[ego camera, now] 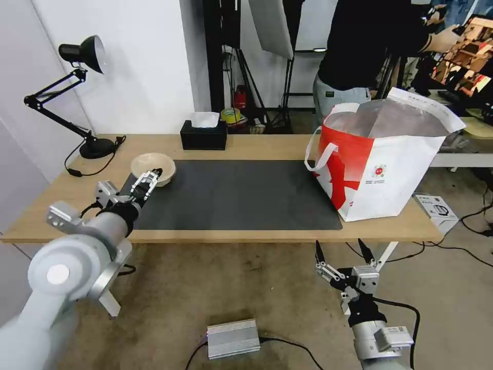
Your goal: Pick up the trash from the table and place it into the takeout bag.
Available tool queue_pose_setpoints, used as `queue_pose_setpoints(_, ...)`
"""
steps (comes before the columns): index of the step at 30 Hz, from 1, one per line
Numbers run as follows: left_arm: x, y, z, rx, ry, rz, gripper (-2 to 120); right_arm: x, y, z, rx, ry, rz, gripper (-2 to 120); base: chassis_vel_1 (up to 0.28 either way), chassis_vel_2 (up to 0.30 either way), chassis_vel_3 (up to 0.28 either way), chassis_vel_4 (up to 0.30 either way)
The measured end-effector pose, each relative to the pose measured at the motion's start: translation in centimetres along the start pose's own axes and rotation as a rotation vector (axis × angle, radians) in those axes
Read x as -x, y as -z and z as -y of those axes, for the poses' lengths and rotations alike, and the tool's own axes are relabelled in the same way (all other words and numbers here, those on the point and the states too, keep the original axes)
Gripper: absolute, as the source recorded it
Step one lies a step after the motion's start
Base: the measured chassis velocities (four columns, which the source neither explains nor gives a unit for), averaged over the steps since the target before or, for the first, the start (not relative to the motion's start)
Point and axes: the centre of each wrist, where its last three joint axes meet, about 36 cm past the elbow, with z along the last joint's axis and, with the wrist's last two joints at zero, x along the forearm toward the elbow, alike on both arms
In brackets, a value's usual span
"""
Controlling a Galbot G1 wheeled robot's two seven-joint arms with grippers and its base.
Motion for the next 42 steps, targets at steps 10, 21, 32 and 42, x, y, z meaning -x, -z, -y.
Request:
queue_pose_setpoints(10, 3.7, 1.2, 0.4, 0.005, 0.105, -0.010, 100, 0.0, 0.0, 0.0, 0.000, 0.000, 0.000, 100, 0.000, 0.000, 0.000, 0.000)
queue_pose_setpoints(21, 7.0, 3.2, 1.8, 0.019, 0.197, 0.006, 100, 0.0, 0.0, 0.0, 0.000, 0.000, 0.000, 100, 0.000, 0.000, 0.000, 0.000)
queue_pose_setpoints(32, 10.3, 2.7, 2.8, 0.034, 0.238, 0.003, 100, 0.0, 0.0, 0.0, 0.000, 0.000, 0.000, 100, 0.000, 0.000, 0.000, 0.000)
queue_pose_setpoints(42, 13.2, 2.3, 3.6, 0.041, 0.296, -0.001, 100, 0.0, 0.0, 0.0, 0.000, 0.000, 0.000, 100, 0.000, 0.000, 0.000, 0.000)
